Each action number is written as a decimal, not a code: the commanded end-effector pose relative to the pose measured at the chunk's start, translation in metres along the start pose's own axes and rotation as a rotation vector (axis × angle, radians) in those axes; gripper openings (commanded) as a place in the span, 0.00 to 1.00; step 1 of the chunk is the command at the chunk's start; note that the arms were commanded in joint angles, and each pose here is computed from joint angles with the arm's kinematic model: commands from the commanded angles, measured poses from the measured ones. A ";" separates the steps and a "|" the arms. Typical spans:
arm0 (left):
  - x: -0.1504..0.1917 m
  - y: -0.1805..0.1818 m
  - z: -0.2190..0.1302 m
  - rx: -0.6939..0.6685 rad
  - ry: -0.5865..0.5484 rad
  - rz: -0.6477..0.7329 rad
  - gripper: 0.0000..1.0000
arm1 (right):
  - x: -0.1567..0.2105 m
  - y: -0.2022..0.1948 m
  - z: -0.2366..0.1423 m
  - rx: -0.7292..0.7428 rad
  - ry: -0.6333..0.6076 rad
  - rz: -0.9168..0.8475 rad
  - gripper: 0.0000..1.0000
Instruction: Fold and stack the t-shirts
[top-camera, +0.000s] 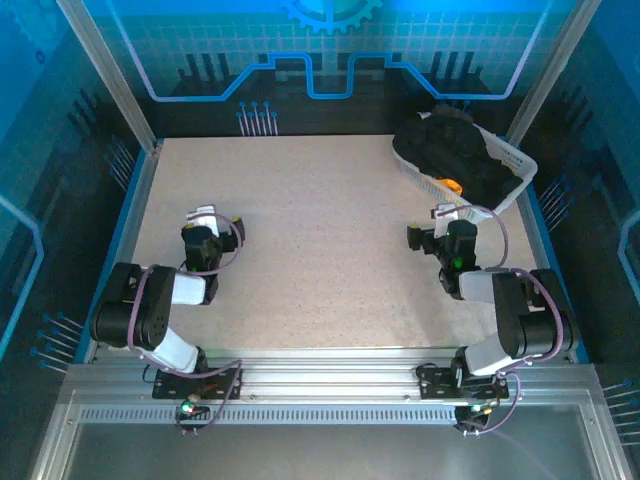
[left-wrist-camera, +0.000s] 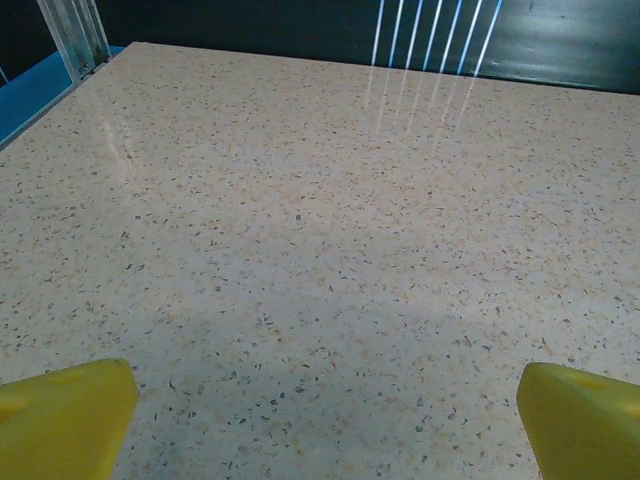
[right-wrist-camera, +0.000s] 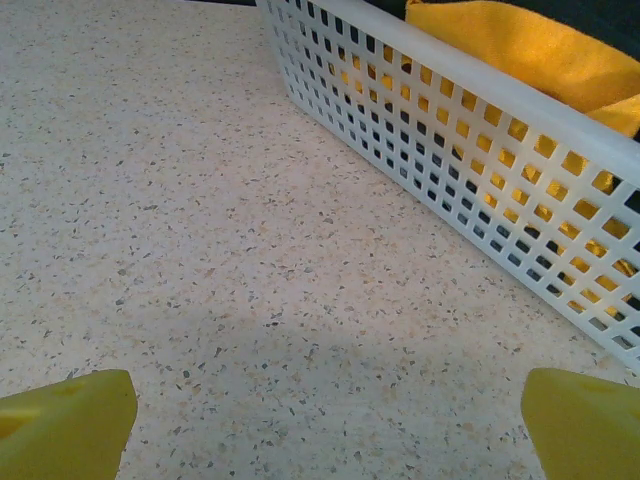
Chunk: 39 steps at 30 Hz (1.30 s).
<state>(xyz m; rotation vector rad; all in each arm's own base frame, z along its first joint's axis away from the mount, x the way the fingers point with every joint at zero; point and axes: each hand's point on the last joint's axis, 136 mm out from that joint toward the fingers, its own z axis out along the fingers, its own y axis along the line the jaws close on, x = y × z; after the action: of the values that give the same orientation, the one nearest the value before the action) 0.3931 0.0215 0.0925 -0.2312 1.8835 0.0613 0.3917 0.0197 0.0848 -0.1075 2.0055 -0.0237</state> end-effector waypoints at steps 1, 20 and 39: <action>-0.005 -0.004 -0.001 0.017 -0.020 0.016 0.99 | -0.011 0.001 0.001 0.004 -0.041 0.004 1.00; -0.004 -0.004 -0.001 0.017 -0.017 0.017 0.99 | -0.011 0.001 0.001 0.003 -0.042 0.004 1.00; -0.179 -0.098 -0.046 0.223 0.266 -0.689 0.99 | -0.208 -0.059 -0.018 0.189 0.271 0.601 0.93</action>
<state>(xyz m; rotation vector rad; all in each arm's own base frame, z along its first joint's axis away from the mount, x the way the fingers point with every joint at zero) 0.4207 -0.0097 0.3496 -0.6328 1.6163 -0.4337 0.4649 -0.0192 0.4132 0.4441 1.7605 0.1937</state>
